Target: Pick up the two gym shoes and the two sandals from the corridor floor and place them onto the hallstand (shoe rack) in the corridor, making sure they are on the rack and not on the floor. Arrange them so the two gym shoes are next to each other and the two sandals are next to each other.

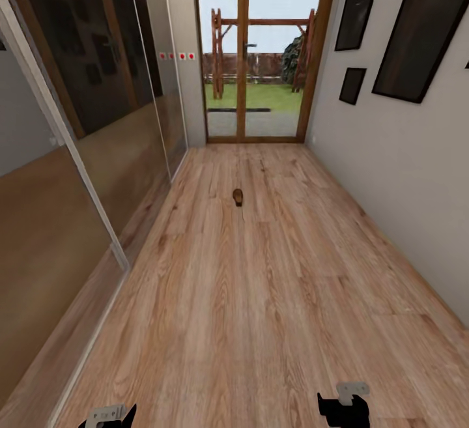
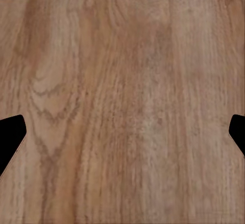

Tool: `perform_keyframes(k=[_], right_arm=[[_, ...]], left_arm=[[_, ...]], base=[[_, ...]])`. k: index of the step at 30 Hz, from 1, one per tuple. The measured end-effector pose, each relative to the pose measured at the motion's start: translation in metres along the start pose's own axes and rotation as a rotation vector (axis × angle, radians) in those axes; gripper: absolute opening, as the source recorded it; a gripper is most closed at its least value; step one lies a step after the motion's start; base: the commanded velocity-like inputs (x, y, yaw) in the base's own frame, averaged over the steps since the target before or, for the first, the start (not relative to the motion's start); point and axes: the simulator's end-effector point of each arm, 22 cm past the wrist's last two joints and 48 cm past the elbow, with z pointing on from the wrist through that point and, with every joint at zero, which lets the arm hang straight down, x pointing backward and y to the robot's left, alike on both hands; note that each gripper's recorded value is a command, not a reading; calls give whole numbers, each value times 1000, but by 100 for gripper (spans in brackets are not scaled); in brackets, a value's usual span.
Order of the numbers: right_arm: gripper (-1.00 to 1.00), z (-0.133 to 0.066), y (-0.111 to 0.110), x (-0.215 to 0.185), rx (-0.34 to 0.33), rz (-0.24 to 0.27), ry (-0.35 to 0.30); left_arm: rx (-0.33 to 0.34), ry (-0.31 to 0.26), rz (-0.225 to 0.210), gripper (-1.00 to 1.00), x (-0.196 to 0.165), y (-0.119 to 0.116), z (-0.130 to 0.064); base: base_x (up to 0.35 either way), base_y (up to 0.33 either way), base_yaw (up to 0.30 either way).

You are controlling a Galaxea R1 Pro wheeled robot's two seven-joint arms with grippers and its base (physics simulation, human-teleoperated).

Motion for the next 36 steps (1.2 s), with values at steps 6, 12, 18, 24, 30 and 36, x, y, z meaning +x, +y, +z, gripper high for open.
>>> perform_keyframes(k=[6, 12, 18, 24, 30, 36], right_arm=[[100, 0, -2, 0, 0, -1, 0], [100, 0, -4, 1, 3, -4, 0], [100, 0, -3, 0, 2, -3, 0], [100, 0, -2, 0, 2, -3, 0], [100, 0, -1, 1, 1, -2, 1], [100, 0, -1, 1, 0, -2, 1]], left_arm=[[1, 1, 1, 100, 0, 0, 0], [1, 1, 1, 100, 0, 0, 0], [1, 1, 1, 100, 0, 0, 0], [1, 1, 2, 100, 0, 0, 0], [1, 1, 2, 100, 0, 0, 0], [1, 1, 1, 100, 0, 0, 0]], base=[[320, -87, 0], [306, -126, 0], [305, -129, 0], [305, -130, 0], [305, -130, 0], [305, -130, 0]])
